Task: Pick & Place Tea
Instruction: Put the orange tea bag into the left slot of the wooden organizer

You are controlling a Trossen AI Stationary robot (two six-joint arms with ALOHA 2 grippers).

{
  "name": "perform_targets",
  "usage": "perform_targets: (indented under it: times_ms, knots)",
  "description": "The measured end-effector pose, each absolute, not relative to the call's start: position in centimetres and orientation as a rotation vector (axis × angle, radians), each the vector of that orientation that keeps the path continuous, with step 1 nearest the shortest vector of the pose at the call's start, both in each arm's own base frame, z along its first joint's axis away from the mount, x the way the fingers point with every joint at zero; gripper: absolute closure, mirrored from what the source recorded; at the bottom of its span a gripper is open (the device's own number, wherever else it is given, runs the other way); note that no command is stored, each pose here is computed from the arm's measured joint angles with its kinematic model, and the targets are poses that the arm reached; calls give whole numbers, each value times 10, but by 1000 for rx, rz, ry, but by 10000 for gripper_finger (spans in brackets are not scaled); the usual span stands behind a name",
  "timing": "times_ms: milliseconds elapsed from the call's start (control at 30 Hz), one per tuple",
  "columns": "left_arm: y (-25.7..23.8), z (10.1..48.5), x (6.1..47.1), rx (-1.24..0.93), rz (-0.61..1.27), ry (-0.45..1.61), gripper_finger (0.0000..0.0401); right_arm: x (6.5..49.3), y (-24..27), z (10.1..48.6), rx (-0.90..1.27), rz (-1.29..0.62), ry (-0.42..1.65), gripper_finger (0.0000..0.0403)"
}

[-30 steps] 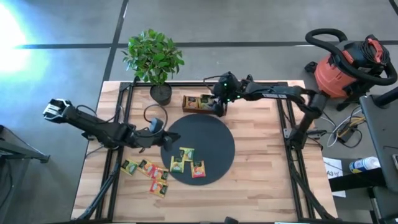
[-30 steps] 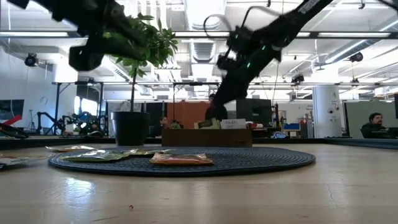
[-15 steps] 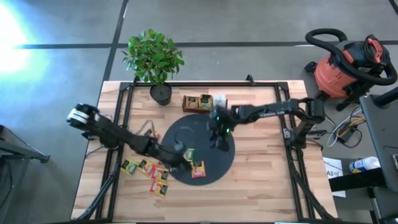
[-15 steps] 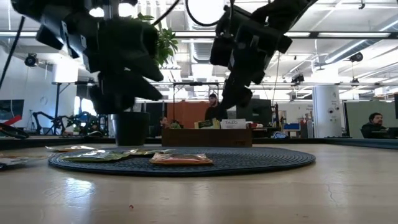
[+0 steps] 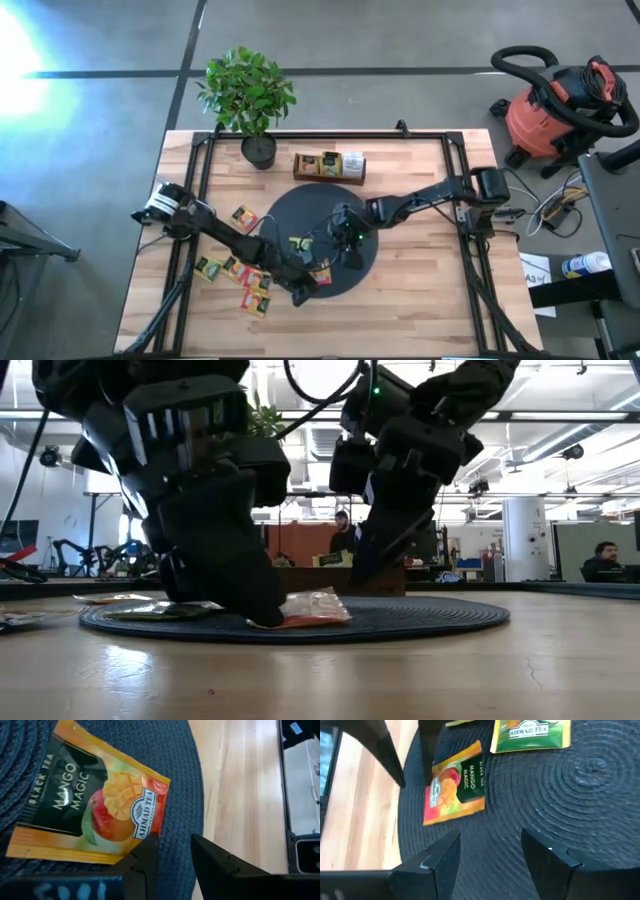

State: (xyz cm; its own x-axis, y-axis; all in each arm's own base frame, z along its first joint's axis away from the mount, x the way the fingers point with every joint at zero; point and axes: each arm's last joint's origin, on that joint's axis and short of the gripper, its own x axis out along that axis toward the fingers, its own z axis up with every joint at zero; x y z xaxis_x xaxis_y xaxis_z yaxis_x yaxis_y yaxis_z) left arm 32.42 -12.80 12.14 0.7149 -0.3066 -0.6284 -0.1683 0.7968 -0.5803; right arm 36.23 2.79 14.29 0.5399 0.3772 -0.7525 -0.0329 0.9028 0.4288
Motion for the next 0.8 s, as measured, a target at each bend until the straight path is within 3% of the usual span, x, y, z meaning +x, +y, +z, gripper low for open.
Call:
perform_targets:
  times_ms: [267,800]
  knots:
    - [-124,116,327,-667,-29,768,307,364,24,139,347,155,950,202]
    - [-105,115,333,-640,55,709,307,368,24,139,412,157,844,202]
